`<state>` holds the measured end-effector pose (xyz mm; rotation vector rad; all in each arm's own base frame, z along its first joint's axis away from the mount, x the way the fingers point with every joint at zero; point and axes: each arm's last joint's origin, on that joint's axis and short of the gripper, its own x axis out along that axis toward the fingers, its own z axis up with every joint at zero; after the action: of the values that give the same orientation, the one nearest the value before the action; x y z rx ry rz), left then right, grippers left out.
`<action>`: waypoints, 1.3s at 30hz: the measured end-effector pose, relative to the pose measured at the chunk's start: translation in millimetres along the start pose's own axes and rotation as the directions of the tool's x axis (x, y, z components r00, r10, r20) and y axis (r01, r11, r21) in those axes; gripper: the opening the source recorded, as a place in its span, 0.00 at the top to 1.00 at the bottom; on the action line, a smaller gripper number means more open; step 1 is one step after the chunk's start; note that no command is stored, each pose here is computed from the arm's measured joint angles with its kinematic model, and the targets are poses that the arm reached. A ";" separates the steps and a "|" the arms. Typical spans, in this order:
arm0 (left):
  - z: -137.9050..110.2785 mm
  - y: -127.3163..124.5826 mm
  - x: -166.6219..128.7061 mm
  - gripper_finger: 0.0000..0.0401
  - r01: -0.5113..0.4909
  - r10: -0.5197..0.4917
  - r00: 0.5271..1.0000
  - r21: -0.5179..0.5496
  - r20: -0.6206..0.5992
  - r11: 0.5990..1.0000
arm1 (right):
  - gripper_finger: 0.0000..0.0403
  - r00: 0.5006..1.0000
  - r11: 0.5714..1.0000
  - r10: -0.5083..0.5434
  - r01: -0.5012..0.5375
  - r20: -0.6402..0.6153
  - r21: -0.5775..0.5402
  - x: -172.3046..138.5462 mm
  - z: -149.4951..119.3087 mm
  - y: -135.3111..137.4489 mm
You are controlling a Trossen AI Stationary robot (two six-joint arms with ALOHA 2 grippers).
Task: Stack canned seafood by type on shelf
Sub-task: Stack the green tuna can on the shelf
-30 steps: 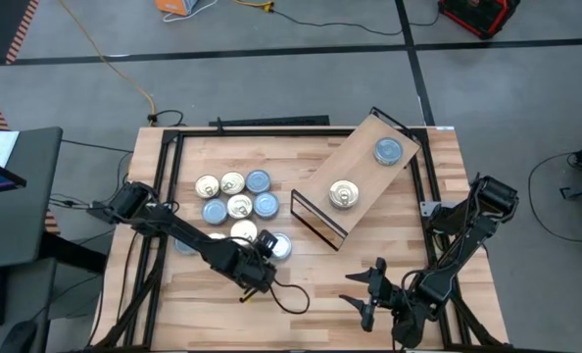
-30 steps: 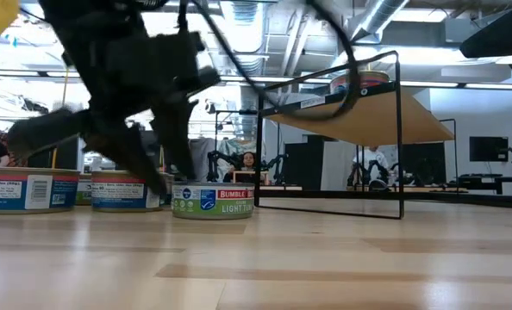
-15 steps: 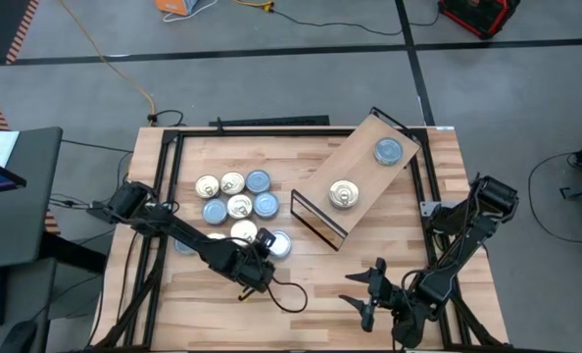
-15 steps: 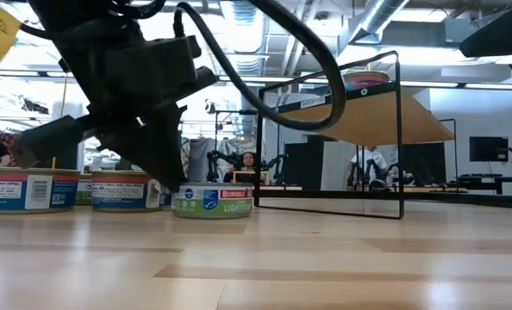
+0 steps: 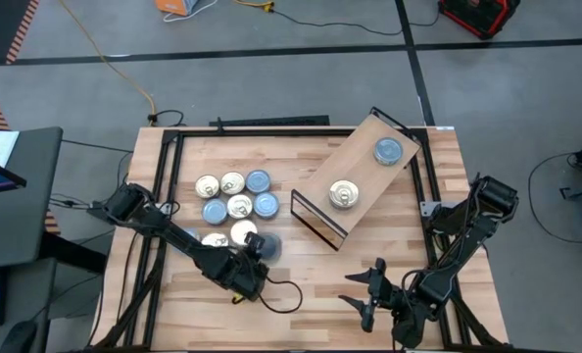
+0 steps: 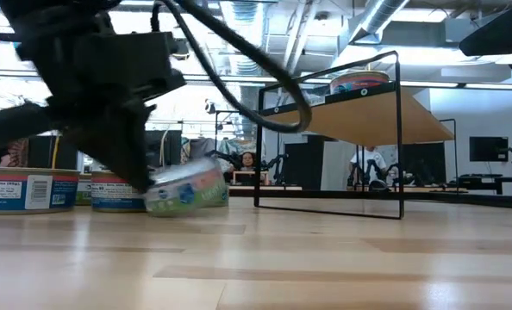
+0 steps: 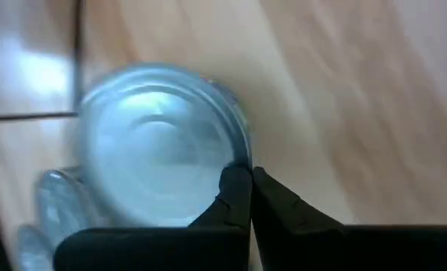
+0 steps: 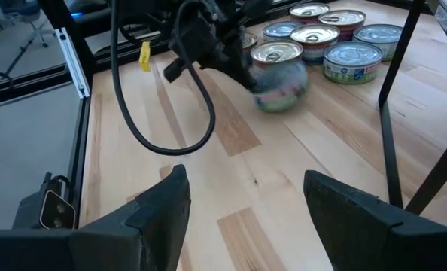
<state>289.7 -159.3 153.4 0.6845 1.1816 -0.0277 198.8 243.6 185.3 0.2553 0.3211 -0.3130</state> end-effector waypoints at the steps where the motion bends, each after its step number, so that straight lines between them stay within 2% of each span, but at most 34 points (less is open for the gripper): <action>1: -1.4 -2.2 0.1 1.00 0.013 -0.013 1.000 -0.010 -0.012 1.000 | 0.29 1.000 1.000 0.001 -0.001 0.001 0.002 0.0 0.1 0.2; 3: -5.3 -7.9 3.8 1.00 0.042 -0.043 0.998 -0.025 -0.038 0.999 | 0.29 1.000 1.000 0.001 -0.001 0.001 0.002 0.0 0.0 0.1; 8: -1.6 -12.6 -3.3 1.00 0.026 -0.027 1.000 -0.084 -0.008 0.996 | 0.29 1.000 1.000 0.001 -0.001 0.000 0.003 0.0 0.0 0.1; 11: 10.5 -10.8 -14.5 1.00 0.112 -0.109 0.994 -0.149 0.026 0.983 | 0.29 1.000 1.000 0.001 -0.001 0.000 0.003 0.0 0.1 0.2; 14: 23.3 -6.6 -27.2 1.00 0.228 -0.221 0.974 -0.228 0.055 0.947 | 0.29 1.000 1.000 0.000 0.000 0.001 0.003 0.4 0.3 0.0; 16: 34.3 -0.8 -38.4 1.00 0.253 -0.236 0.967 -0.302 0.091 0.919 | 0.29 1.000 1.000 0.000 0.000 0.001 0.003 0.4 0.3 0.0; 19: 50.8 5.5 -63.1 0.97 0.293 -0.261 0.955 -0.295 0.145 0.910 | 0.29 1.000 1.000 0.000 0.000 0.001 0.003 0.4 0.3 0.0; 24: 69.9 25.8 -88.4 0.78 0.302 -0.245 0.943 -0.268 0.226 0.915 | 0.29 1.000 1.000 -0.001 0.001 0.000 0.003 0.8 0.4 -0.1; 28: 69.5 52.4 -76.4 0.58 0.275 -0.225 0.954 -0.281 0.199 0.919 | 0.29 1.000 1.000 0.011 -0.011 -0.017 0.007 0.7 0.0 0.4; 33: 63.2 75.0 -62.6 0.35 0.332 -0.303 0.941 -0.229 0.152 0.915 | 0.29 1.000 1.000 0.014 -0.013 -0.020 0.007 0.6 -0.1 0.5; 36: 58.7 84.6 -56.7 0.27 0.360 -0.341 0.932 -0.191 0.124 0.913 | 0.29 1.000 1.000 0.013 -0.013 -0.021 0.003 0.6 -0.3 0.3; 39: 55.9 89.2 -52.0 0.25 0.377 -0.365 0.924 -0.118 0.113 0.919 | 0.29 1.000 1.000 0.012 -0.012 -0.022 -0.001 0.4 -0.5 0.2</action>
<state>348.2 -133.1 251.7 0.3261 1.2013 -0.2916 199.1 243.8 184.7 0.2600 0.3412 -0.2984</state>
